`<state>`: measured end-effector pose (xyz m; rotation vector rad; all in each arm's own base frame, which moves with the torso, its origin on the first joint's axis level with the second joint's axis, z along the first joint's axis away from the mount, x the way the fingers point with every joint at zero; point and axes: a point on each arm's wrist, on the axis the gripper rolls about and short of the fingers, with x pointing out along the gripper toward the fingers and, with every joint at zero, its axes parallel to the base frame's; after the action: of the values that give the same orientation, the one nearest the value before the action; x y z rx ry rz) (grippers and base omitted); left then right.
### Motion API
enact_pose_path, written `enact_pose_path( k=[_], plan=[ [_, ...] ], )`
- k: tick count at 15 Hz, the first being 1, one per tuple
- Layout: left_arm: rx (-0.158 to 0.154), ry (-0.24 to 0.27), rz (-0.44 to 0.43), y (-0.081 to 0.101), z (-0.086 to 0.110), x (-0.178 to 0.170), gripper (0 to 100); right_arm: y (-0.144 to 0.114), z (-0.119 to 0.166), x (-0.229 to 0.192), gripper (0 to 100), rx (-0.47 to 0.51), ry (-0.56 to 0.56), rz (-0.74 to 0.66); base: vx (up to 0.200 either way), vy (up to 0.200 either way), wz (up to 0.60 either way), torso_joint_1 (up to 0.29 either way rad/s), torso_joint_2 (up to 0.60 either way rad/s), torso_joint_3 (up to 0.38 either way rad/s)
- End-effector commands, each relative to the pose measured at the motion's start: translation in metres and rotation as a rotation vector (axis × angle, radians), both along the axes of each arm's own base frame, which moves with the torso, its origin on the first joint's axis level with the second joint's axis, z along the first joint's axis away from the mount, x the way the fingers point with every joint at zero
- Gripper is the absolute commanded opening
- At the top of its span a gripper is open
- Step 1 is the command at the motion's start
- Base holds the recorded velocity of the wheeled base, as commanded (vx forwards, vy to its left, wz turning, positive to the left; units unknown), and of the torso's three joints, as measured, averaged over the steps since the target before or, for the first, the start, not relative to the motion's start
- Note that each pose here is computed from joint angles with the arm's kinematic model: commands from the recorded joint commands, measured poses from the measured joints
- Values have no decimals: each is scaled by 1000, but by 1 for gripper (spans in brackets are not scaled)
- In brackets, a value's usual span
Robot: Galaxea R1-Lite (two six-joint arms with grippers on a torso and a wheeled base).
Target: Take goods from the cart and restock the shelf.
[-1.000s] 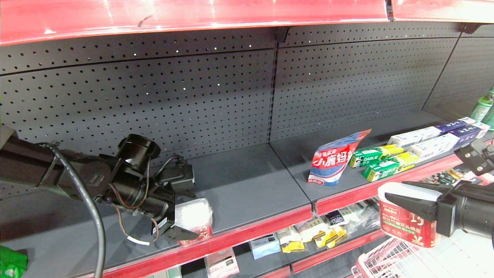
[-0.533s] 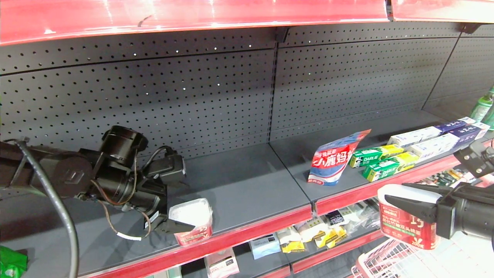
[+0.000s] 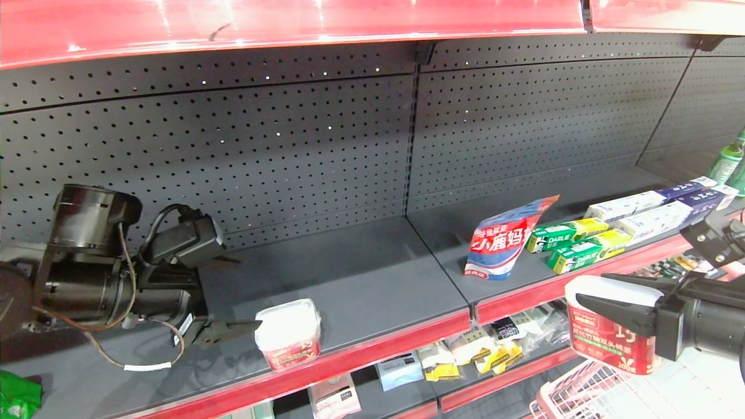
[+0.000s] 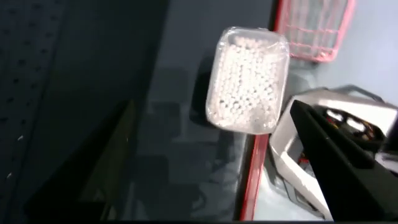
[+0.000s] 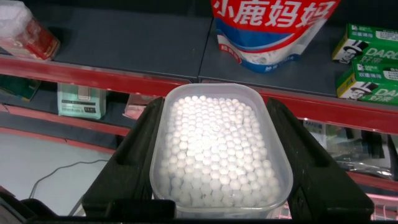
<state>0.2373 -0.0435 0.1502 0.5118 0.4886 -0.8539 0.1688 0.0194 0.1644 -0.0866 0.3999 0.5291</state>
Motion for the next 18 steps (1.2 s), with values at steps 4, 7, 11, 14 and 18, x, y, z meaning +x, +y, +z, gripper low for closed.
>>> enact_pose_path(
  k=[4, 7, 11, 14, 18],
  plan=[
    [-125, -142, 209, 2, 0, -37, 100, 5, 0, 1, 0, -1, 3, 27, 0, 0, 0, 0, 0, 0],
    [-164, -152, 188, 1, 0, -75, 100, 6, 1, 2, 0, -1, -2, 33, 0, 0, 0, 0, 0, 0],
    [-226, -193, 240, 10, 12, -116, 100, 6, 1, 3, 0, -1, -1, 40, 0, 0, 0, 0, 0, 0],
    [-230, -173, 289, 19, 15, -155, 100, 7, 2, 1, 0, 12, -9, 69, 0, 0, 0, 0, 0, 0],
    [-219, -191, 368, 28, 10, -186, 100, 13, 7, 1, 0, -24, -52, 123, 0, 0, 0, 0, 0, 0]
  ],
)
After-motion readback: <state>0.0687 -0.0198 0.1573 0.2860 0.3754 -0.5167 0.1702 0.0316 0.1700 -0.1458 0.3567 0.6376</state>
